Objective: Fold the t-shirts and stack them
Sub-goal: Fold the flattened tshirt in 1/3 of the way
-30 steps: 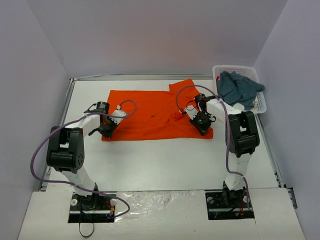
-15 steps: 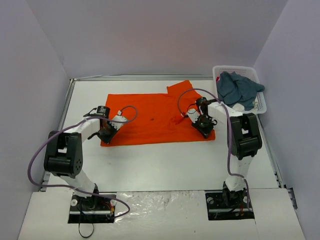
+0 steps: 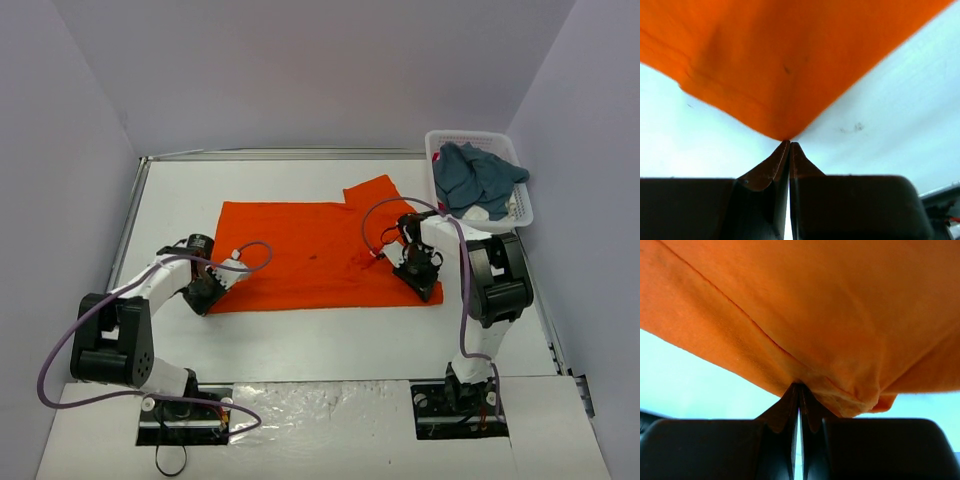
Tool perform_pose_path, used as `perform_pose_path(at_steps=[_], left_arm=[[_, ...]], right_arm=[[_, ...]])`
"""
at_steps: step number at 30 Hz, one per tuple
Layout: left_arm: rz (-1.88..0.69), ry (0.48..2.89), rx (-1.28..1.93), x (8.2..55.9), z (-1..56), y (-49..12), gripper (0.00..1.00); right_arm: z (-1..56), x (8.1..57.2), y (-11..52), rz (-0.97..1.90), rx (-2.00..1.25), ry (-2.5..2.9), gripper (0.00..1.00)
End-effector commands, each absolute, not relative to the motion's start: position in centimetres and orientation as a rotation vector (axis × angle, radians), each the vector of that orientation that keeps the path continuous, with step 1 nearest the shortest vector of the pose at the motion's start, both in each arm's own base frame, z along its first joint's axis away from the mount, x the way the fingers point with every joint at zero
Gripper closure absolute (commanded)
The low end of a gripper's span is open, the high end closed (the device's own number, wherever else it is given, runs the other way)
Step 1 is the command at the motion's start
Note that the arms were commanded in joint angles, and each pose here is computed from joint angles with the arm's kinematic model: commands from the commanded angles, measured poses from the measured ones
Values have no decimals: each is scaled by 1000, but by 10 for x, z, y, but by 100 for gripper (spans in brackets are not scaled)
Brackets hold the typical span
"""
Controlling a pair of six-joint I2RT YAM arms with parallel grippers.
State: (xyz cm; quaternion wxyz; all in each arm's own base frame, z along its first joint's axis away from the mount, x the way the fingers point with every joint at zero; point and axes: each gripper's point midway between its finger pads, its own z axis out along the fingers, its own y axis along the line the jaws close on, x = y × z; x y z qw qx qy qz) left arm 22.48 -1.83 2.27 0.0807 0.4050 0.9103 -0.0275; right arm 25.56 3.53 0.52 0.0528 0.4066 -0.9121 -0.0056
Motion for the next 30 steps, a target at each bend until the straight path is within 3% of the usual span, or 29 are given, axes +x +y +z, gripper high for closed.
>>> perform_pose_path(at_steps=[1,8,18,21,25,30], left_arm=[[-89,2736,1304,202,32,-12,98],[-215,2705,1365,182,53,-22,98],[-143,2593,1338,200,110,-22,98],[-90,2539,1250,220,133,-20,96],[-53,2438,974,264,167,-20,83],[-41,2279,663,342,201,-16,69]], right_arm=[[13,194,33,-170,1151,-2584,100],[24,169,45,-317,1158,-2501,95],[63,205,40,-206,1226,-2547,91],[92,226,48,-220,1289,-2598,88],[126,269,58,-162,1393,-2754,82],[155,380,75,55,1291,-3237,78]])
